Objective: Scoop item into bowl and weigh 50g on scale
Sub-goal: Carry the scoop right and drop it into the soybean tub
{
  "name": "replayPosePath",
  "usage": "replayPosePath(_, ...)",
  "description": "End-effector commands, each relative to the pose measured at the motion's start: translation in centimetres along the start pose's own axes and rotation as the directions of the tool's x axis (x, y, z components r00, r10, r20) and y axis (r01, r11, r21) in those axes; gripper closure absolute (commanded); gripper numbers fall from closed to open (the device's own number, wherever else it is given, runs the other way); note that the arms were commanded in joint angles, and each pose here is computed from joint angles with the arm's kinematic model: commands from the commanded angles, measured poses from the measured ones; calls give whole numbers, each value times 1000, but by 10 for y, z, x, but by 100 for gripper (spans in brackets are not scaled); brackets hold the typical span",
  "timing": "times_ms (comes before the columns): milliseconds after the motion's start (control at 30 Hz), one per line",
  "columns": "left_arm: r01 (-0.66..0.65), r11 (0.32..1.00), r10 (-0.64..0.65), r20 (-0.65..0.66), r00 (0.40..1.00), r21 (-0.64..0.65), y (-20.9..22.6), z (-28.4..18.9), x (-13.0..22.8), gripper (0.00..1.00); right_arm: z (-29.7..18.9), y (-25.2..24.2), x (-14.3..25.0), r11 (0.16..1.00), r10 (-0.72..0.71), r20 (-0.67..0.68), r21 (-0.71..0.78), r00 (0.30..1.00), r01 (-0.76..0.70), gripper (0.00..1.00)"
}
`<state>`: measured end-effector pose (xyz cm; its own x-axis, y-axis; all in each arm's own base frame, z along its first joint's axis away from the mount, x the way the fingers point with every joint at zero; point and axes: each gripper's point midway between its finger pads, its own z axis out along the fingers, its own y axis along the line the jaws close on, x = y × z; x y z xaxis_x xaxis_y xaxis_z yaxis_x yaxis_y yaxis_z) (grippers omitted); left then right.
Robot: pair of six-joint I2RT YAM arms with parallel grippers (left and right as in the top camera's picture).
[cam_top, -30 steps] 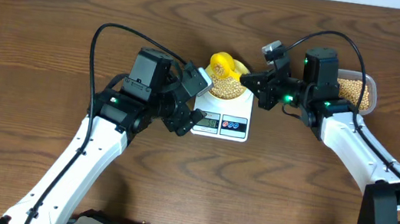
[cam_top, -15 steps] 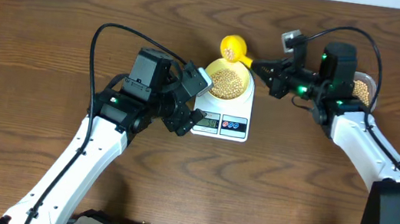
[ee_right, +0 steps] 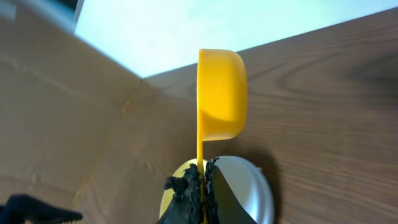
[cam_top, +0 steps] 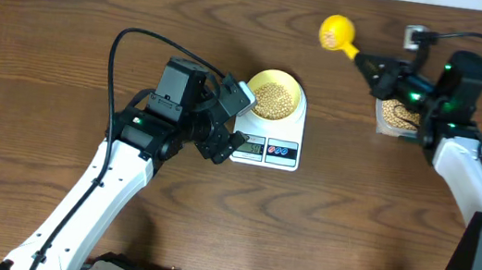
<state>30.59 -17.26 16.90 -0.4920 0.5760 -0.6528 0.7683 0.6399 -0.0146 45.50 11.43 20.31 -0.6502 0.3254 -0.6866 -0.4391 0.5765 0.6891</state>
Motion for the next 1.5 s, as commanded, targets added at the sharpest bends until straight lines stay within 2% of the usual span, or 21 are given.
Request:
replayPosePath(0, -10, 1000, 10, 1, 1000, -4, 1, -1, 2, 16, -18, -11, -21, 996, 84, 50, 15, 995, -85, 99)
replayPosePath(433, -10, 1000, 10, 1, 1000, -4, 1, -1, 2, 16, -82, -12, -70, 992, 28, 214, 115, 976, -54, 99)
replayPosePath(700, -10, 1000, 10, 1, 1000, -4, 1, -1, 2, 16, -96, -32, -53, 948, 90, 206, 283, 974, -147, 99)
replayPosePath(1200, -10, 1000, 10, 1, 1000, -4, 1, -1, 2, 16, -114, -43, -36, 878, 162, 211, 415, 964, -238, 99)
replayPosePath(1467, -10, 1000, 10, 1, 1000, -4, 1, -1, 2, 16, -133, -64, -21, 781, 182, 226, 559, 957, -280, 98)
